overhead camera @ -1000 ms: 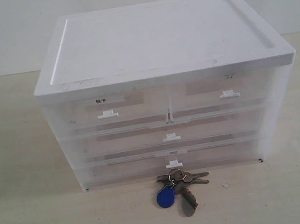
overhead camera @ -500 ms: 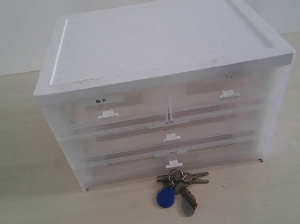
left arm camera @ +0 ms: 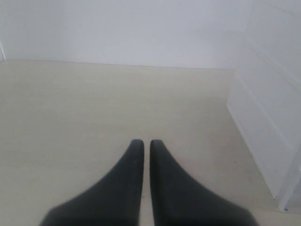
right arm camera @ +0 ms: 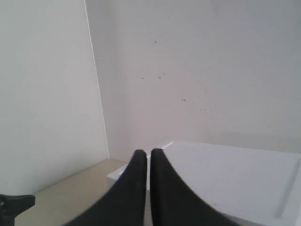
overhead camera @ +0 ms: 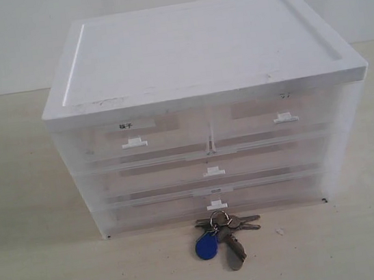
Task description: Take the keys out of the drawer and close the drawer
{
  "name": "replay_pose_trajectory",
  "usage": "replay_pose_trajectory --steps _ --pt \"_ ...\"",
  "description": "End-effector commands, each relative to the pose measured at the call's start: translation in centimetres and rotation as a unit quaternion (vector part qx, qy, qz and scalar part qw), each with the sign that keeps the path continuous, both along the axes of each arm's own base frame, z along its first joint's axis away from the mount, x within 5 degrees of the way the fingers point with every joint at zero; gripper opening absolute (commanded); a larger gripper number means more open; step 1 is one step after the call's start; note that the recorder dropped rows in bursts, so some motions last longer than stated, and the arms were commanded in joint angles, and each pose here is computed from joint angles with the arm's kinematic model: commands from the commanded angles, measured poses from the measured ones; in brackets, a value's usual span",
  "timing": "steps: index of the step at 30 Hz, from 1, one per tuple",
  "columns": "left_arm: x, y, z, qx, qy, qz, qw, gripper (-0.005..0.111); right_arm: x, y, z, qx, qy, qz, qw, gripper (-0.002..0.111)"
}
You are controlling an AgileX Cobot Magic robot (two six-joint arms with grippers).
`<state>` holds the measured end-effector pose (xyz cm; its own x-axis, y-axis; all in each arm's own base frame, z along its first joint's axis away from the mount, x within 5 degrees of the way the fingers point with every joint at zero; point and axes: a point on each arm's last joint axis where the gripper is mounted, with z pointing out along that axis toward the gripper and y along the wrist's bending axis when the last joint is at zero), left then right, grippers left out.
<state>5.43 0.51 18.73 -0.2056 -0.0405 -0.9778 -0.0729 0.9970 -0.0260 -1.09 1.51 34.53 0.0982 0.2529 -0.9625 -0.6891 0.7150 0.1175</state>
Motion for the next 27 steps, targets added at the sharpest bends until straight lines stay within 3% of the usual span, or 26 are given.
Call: replay_pose_trajectory --steps 1,8,27 --pt "-0.01 0.00 -0.09 0.000 0.000 0.000 1.000 0.005 -0.34 0.80 0.01 -0.005 -0.013 -0.028 0.999 0.000" --pt "-0.01 0.00 -0.09 0.000 0.000 0.000 1.000 0.005 -0.14 1.45 -0.34 -0.031 -0.007 -0.083 0.996 0.000" --pt "-0.01 0.00 -0.09 0.000 0.000 0.000 1.000 0.005 0.15 0.80 0.53 0.033 -0.022 -0.142 0.989 0.000"
